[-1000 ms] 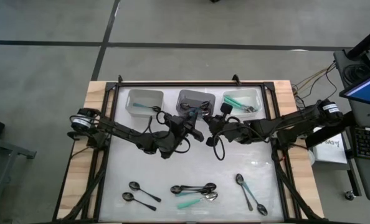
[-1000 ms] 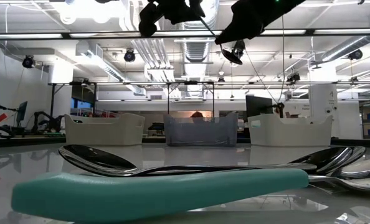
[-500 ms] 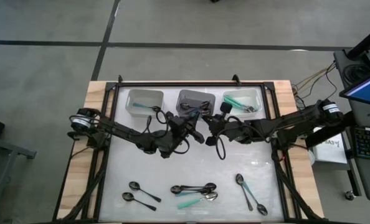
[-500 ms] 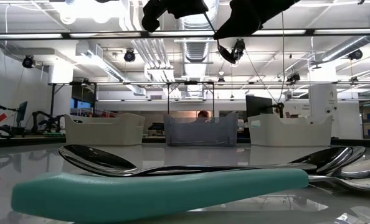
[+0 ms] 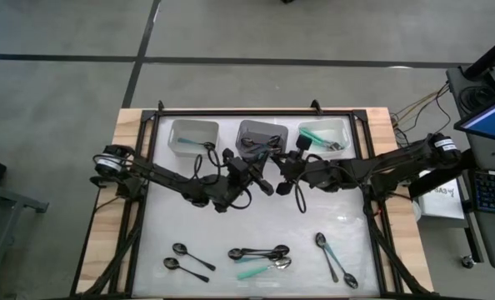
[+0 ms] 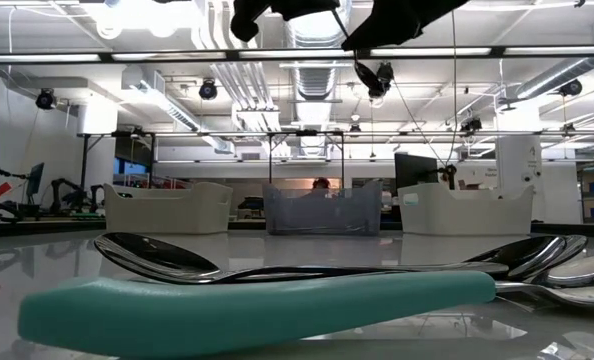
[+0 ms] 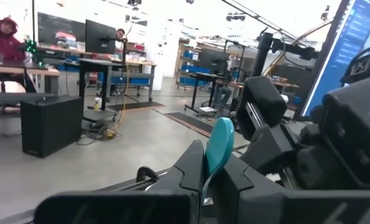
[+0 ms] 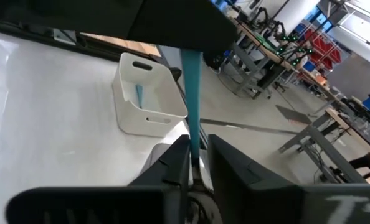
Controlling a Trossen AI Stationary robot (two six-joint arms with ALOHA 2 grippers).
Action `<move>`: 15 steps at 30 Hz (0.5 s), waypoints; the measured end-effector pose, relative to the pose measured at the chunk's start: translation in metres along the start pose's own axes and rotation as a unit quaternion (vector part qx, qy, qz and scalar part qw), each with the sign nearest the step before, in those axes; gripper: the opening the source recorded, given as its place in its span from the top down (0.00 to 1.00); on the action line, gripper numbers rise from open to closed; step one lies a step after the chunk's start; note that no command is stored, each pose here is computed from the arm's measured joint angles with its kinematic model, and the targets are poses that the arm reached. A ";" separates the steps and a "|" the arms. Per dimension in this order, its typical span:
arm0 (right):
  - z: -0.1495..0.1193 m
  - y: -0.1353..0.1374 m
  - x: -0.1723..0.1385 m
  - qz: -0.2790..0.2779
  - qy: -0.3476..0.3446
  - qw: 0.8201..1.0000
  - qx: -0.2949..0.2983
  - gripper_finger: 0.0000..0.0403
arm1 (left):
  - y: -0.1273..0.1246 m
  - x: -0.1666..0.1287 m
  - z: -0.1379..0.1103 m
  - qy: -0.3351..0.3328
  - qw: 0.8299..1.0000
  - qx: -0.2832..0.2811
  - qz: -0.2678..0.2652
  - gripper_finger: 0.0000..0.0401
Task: Sort silverware by color (type)
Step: Put the blue spoon into the gray bin
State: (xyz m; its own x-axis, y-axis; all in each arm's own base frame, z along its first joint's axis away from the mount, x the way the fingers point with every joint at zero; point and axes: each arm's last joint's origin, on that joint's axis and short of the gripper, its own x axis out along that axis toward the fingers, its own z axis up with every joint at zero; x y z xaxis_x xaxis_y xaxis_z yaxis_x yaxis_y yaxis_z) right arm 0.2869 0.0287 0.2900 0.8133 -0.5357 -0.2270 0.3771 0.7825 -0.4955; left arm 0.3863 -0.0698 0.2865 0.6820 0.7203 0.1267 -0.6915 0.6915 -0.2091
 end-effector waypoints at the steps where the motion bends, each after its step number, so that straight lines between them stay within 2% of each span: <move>1: 0.001 -0.001 -0.001 -0.001 -0.002 1.000 0.001 0.87 | 0.000 0.000 0.002 -0.001 1.000 0.005 0.002 1.00; 7: 0.003 -0.009 -0.008 -0.002 -0.006 1.000 0.012 0.75 | 0.004 -0.001 0.010 -0.004 0.998 0.052 0.034 1.00; 10: 0.001 -0.010 -0.011 0.003 0.007 1.000 0.006 0.73 | 0.007 -0.001 0.016 -0.004 0.995 0.085 0.056 1.00; 13: -0.003 -0.012 -0.013 0.007 0.023 1.000 -0.002 0.72 | 0.013 0.000 0.023 0.005 0.985 0.135 0.107 1.00; 15: -0.005 -0.013 -0.015 0.010 0.033 0.999 -0.008 0.72 | 0.019 0.002 0.025 0.020 0.971 0.178 0.158 1.00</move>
State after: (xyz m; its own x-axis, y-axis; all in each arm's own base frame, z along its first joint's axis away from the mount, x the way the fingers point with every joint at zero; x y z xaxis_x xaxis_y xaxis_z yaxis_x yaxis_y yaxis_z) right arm 0.2673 0.0253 0.2956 0.7895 -0.5397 -0.2924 0.3532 0.7890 -0.5028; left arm 0.3689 -0.0541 0.3070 0.4253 0.9022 0.0714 -0.9018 0.4158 0.1174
